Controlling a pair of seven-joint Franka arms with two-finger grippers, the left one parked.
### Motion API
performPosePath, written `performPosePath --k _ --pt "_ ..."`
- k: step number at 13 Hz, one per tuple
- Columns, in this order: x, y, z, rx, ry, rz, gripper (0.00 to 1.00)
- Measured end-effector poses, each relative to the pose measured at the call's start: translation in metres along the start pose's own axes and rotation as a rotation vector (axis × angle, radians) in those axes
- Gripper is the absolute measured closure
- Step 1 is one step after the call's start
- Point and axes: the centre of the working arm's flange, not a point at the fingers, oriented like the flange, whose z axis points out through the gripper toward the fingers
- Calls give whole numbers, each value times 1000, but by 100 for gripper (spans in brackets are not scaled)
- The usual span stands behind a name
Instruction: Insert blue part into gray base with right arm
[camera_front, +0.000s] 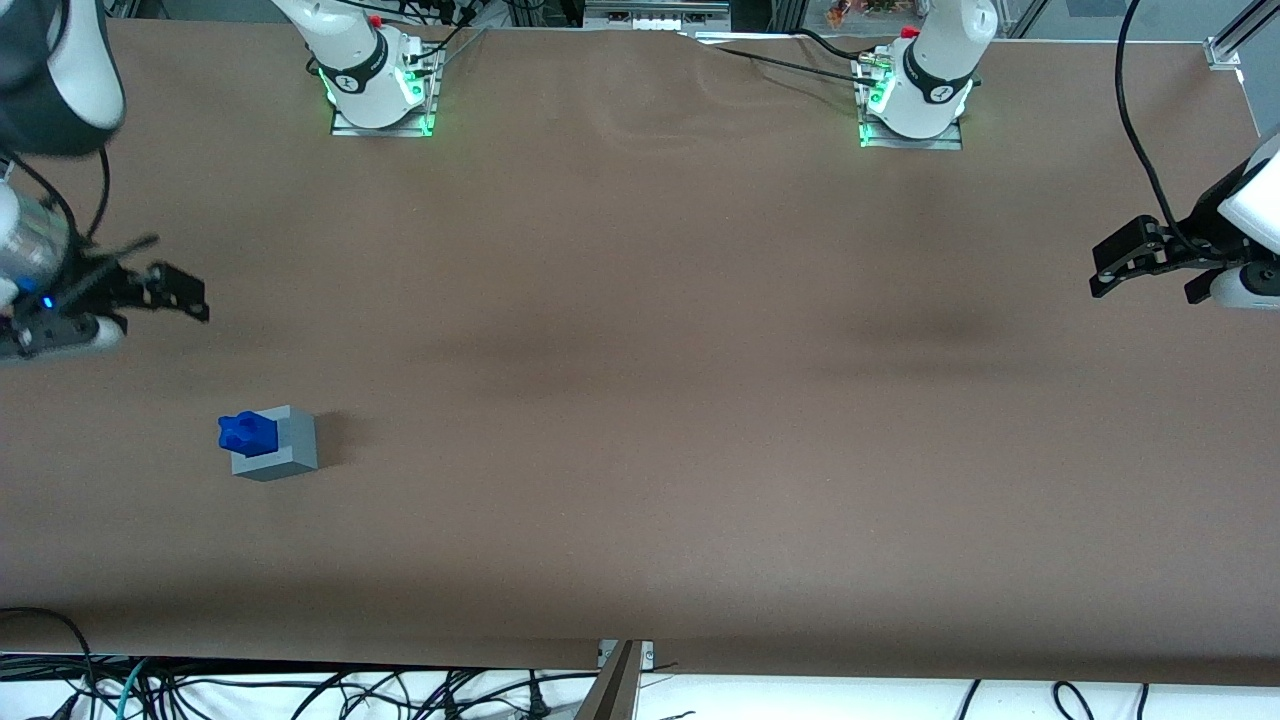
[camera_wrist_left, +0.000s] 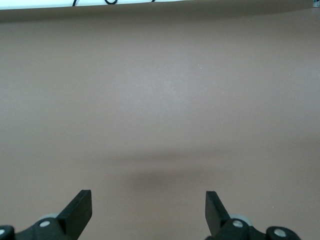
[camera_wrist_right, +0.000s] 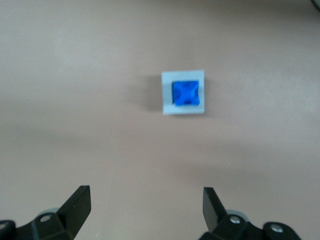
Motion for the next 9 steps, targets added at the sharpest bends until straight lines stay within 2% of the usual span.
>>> performPosePath --k 3,6,9 --pt "-18 -24 -29 -2 -4 38 0" --pt "-17 -56 -28 -4 -20 59 0" --pt "-17 -59 -27 -4 -21 57 0"
